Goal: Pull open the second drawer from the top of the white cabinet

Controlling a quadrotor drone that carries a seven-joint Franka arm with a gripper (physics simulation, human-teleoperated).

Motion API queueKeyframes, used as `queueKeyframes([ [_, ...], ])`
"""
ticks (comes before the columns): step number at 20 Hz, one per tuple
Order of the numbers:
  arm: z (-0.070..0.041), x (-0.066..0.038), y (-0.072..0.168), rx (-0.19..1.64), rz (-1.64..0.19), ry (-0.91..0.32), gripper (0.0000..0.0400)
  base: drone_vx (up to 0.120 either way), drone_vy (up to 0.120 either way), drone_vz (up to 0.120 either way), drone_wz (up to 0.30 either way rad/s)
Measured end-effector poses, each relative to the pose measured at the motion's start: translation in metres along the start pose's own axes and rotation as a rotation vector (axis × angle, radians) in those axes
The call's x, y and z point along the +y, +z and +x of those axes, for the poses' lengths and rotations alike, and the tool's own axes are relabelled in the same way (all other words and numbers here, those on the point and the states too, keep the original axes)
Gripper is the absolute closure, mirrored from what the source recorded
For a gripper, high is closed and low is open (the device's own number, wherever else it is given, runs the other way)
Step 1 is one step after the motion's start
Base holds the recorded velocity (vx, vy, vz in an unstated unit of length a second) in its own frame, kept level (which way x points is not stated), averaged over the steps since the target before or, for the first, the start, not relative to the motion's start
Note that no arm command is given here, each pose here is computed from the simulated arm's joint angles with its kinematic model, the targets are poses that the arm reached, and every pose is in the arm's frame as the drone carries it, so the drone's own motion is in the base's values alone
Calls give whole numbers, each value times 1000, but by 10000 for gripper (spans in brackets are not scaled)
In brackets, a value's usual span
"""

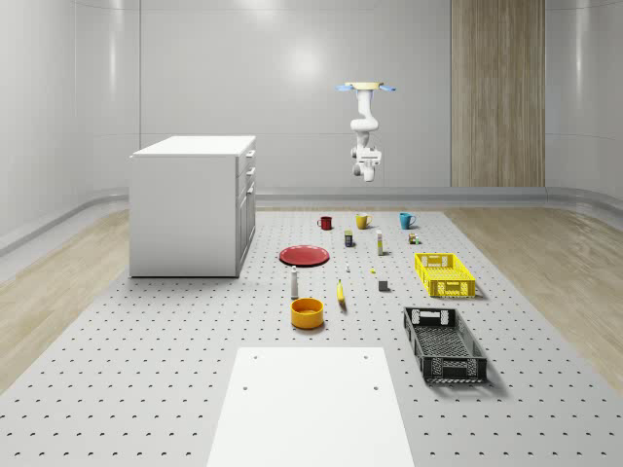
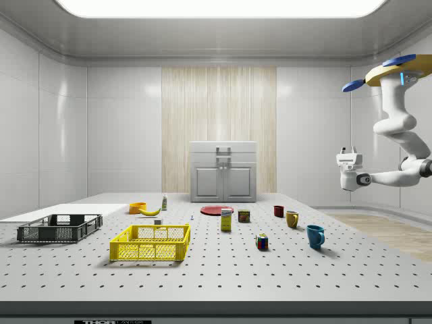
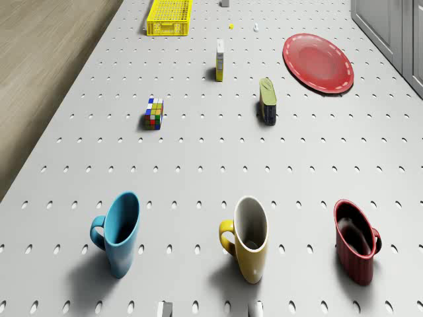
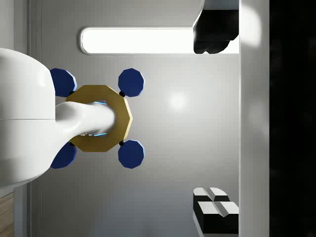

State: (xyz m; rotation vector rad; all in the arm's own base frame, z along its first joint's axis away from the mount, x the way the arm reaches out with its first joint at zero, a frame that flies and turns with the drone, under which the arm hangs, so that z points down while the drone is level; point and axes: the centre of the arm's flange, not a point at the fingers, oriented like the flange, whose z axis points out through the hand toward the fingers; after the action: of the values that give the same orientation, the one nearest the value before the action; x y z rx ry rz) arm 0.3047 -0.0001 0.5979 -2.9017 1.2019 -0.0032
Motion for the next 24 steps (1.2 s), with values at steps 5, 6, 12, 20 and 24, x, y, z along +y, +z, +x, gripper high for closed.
queueKeyframes([
  [5, -3, 3, -37, 3, 3, 0, 78, 0, 0, 0, 0],
  [6, -2, 3, -43, 3, 3, 0, 83, 0, 0, 0, 0],
  [12, -1, 1, -75, 7, 7, 0, 96, 0, -13, 0, 0],
  [20, 53, 52, -55, -596, 602, 2, 93, 65, -120, 0, 0],
  [24, 66, 65, -27, -851, 854, 0, 95, 120, -120, 40, 0],
])
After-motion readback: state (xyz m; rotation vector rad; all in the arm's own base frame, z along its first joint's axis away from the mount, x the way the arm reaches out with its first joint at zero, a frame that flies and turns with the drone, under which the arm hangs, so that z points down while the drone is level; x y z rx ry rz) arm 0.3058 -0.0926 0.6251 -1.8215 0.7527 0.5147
